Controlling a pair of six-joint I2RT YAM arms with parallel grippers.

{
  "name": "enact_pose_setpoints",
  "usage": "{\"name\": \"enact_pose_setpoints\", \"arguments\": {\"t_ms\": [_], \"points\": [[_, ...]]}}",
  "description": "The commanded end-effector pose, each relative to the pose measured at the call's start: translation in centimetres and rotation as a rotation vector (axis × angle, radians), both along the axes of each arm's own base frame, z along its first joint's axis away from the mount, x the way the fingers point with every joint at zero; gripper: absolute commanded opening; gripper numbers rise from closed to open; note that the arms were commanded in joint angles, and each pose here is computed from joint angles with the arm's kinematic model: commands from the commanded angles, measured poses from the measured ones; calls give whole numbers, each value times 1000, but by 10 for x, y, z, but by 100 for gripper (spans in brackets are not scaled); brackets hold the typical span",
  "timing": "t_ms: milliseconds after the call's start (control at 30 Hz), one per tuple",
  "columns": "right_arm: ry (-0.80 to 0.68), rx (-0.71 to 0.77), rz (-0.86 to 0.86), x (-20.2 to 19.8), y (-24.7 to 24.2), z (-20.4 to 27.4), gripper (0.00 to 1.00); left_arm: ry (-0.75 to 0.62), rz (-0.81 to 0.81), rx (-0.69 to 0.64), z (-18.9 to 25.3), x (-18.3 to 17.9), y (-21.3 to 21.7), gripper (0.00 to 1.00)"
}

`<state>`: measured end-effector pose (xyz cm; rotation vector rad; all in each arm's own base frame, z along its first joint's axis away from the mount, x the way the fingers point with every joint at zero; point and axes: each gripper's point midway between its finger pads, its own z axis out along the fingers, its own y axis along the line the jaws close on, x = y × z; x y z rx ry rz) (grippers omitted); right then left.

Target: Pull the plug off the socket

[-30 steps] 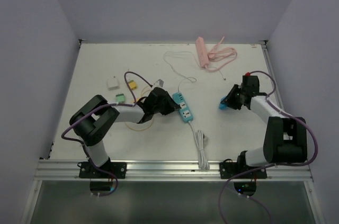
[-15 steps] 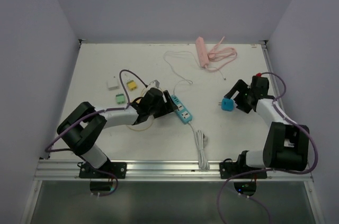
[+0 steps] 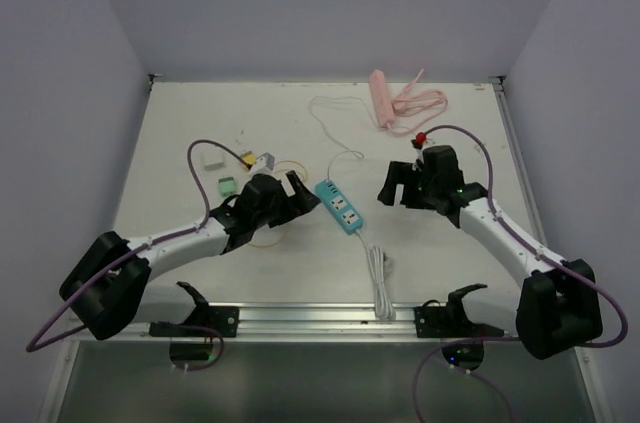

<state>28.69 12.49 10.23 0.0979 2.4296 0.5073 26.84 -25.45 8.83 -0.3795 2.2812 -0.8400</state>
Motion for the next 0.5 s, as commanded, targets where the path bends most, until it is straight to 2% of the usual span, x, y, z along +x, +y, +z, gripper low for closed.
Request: {"name": "enact_pose_setpoints", "arguments": {"t_ms": [0, 267, 467], "points": [[-47, -99, 131, -5, 24, 1, 88, -4, 46, -15, -1, -4, 24, 95], [-33, -224, 354, -35, 82, -30, 88, -11, 98, -21, -11, -31, 68, 96], [-39, -327, 418, -43, 103, -46, 87, -9, 118, -24, -18, -44, 81, 96]]}}
